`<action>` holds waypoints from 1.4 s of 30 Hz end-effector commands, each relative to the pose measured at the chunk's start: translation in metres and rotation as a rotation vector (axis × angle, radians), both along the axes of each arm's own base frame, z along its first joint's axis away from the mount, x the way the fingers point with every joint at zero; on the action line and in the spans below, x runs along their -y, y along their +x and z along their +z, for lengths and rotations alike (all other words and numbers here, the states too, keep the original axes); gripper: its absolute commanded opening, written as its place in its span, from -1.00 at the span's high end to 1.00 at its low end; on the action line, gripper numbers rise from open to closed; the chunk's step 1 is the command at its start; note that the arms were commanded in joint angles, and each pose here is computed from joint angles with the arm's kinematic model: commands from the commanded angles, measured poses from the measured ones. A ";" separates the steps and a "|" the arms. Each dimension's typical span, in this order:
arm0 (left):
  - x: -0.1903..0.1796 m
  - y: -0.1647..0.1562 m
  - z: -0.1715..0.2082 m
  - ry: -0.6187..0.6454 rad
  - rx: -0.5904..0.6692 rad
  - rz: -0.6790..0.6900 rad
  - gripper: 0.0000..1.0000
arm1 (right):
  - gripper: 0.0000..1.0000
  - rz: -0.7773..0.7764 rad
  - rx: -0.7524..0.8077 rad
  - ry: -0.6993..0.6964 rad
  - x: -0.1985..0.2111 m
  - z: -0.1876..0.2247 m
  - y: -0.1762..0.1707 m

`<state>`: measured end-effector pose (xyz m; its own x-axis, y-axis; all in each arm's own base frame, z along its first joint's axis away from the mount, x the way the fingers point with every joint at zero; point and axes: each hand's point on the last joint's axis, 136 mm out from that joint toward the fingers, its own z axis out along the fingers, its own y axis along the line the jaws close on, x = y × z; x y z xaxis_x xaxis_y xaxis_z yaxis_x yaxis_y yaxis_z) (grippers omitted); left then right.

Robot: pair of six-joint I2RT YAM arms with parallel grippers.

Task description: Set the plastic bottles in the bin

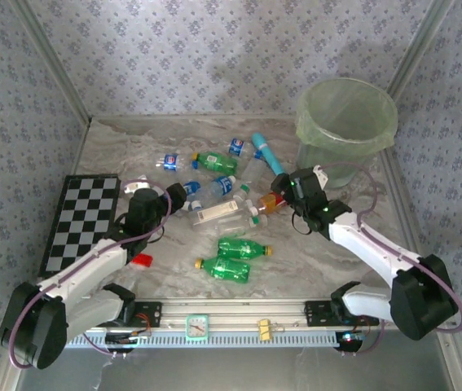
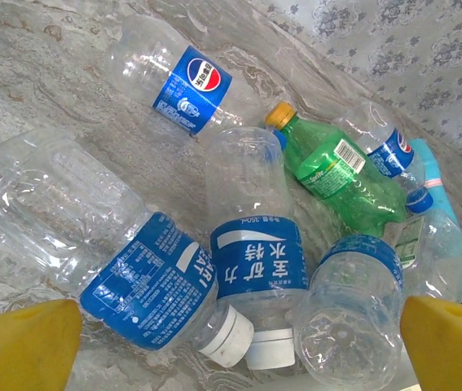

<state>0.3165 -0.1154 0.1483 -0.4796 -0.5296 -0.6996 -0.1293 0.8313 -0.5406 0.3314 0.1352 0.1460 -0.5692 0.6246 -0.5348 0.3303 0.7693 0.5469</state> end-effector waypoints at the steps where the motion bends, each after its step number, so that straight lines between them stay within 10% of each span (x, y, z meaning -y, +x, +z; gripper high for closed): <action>1: 0.001 0.005 0.013 0.004 0.017 -0.002 -1.00 | -0.88 -0.068 -0.013 0.089 -0.005 -0.009 0.008; 35: -0.013 -0.001 0.005 0.048 -0.010 0.052 -1.00 | -0.70 -0.195 -0.177 0.141 -0.022 -0.117 0.035; 42: -0.014 -0.001 0.005 0.044 -0.011 0.055 -1.00 | -0.41 -0.202 -0.168 0.144 -0.019 -0.122 0.035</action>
